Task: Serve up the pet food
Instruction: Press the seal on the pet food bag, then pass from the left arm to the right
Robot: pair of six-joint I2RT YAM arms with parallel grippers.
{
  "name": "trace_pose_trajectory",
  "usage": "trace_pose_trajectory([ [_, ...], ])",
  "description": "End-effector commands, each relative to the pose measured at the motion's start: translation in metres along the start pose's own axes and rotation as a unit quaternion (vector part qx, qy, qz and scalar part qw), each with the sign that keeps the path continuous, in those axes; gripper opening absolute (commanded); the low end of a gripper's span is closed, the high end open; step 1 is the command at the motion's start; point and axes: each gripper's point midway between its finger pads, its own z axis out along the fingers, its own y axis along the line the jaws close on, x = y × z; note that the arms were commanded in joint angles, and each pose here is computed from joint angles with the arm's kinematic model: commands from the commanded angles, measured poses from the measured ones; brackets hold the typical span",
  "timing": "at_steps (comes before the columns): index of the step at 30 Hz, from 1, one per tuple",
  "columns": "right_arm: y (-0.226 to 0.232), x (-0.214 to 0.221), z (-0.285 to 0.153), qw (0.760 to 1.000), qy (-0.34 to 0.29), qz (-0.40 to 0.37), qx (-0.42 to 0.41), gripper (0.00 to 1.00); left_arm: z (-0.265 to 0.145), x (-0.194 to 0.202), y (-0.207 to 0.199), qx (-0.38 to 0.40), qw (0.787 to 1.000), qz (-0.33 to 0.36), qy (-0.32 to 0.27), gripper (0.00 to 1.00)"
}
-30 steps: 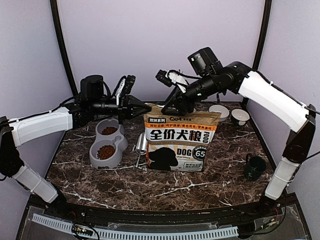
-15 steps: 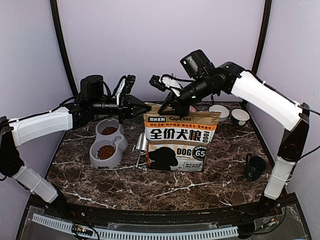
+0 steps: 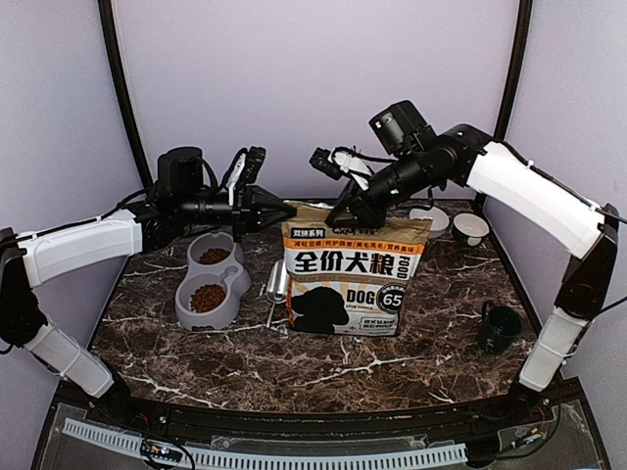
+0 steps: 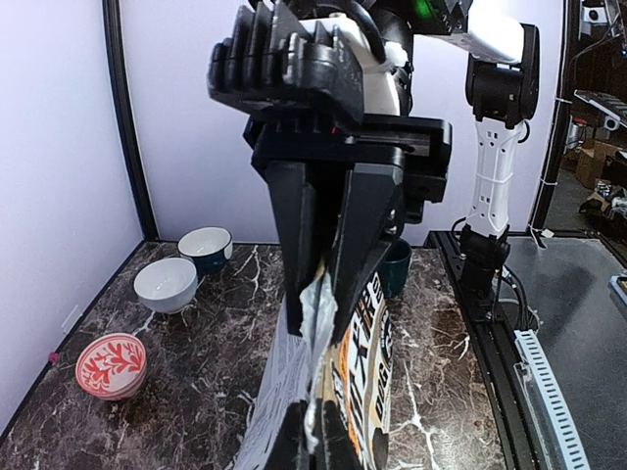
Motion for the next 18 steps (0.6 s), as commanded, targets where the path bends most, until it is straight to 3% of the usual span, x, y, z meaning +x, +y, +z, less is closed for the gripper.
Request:
trace_pose_trajectory([
  [1,-0.015,0.013,-0.021,0.999,-0.001,0.017,0.03,0.0,-0.008,-0.016,-0.013,0.013,1.0,0.02,-0.014,0.0],
  [10,-0.028,0.025,-0.034,0.998,-0.007,0.036,0.052,0.0,-0.007,-0.014,-0.012,0.012,1.0,0.02,-0.012,0.0],
  [13,-0.031,0.031,-0.035,0.997,-0.003,0.039,0.059,0.2,-0.007,-0.014,-0.012,0.012,1.0,0.02,-0.012,0.0],
  [18,-0.031,0.033,-0.045,0.997,-0.011,0.038,0.067,0.22,-0.007,-0.014,-0.012,0.012,1.0,0.021,-0.012,0.0],
])
